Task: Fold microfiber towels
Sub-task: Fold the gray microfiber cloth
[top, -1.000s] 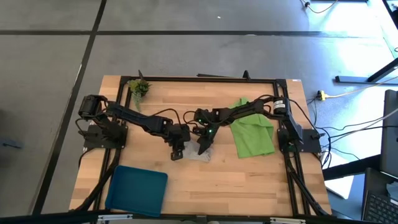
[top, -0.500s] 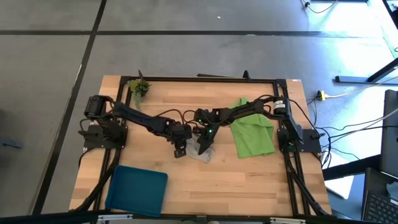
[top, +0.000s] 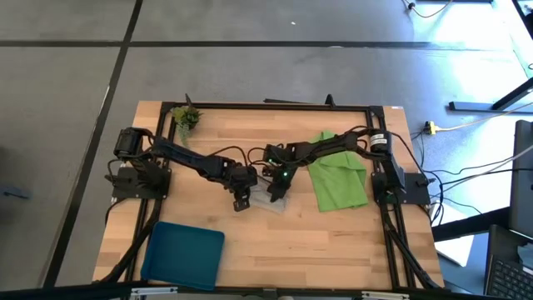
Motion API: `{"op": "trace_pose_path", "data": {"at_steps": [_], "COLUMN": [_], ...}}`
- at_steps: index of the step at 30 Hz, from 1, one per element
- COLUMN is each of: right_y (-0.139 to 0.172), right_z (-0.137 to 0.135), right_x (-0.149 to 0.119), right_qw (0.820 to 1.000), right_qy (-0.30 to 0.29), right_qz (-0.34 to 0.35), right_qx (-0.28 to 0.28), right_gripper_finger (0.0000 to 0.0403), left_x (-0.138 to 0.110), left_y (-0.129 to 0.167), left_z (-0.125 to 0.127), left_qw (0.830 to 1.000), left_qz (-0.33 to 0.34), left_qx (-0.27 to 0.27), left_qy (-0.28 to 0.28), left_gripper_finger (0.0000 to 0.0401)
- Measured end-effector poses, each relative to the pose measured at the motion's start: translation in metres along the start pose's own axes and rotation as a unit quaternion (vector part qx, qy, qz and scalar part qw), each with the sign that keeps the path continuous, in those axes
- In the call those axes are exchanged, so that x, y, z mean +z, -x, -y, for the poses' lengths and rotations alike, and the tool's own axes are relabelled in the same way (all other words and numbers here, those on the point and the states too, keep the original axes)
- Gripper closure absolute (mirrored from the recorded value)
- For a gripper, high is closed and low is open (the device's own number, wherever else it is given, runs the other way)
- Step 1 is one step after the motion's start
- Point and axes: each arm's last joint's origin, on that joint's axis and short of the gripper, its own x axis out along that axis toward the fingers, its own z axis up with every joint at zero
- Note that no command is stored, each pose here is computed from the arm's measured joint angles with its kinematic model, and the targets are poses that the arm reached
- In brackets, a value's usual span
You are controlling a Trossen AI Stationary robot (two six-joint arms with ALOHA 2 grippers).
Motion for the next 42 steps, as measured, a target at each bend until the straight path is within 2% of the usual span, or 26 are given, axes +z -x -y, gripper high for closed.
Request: {"op": "trace_pose_path", "data": {"at_steps": [4, 6, 15, 19, 26, 30, 36, 42], "right_y": [0.010, 0.012, 0.012, 0.011, 0.012, 0.017, 0.034, 0.048], "right_z": [-0.004, -0.005, -0.007, -0.007, -0.008, -0.007, -0.025, -0.057], "right_x": [-0.004, -0.004, -0.003, -0.002, 0.000, -0.001, -0.004, -0.015], "right_qw": [0.998, 0.997, 0.998, 0.998, 0.997, 0.997, 0.994, 0.979], "right_qy": [-0.004, -0.004, 0.020, 0.034, 0.039, 0.040, 0.081, 0.146], "right_qz": [0.014, 0.017, 0.018, 0.021, 0.030, 0.022, 0.038, 0.072], "right_qx": [-0.068, -0.081, -0.060, -0.058, -0.053, -0.054, -0.059, -0.124], "right_gripper_finger": [0.0378, 0.0377, 0.0367, 0.0339, 0.0261, 0.0243, 0.0240, 0.0240], "left_x": [0.000, 0.000, -0.002, -0.002, -0.002, -0.002, -0.003, -0.002], "left_y": [0.000, 0.000, -0.001, -0.001, -0.001, -0.001, -0.001, -0.001], "left_z": [0.000, 0.000, 0.002, 0.002, 0.002, 0.002, 0.002, 0.000], "left_qw": [1.000, 1.000, 1.000, 1.000, 1.000, 1.000, 1.000, 1.000], "left_qz": [-0.001, -0.001, -0.001, -0.002, -0.004, -0.005, -0.010, -0.011], "left_qx": [0.001, 0.000, 0.000, 0.000, -0.001, -0.001, -0.008, -0.010], "left_qy": [0.000, 0.000, -0.002, -0.001, -0.001, -0.001, 0.002, 0.012], "left_gripper_finger": [0.0401, 0.0401, 0.0401, 0.0401, 0.0401, 0.0401, 0.0401, 0.0401]}}
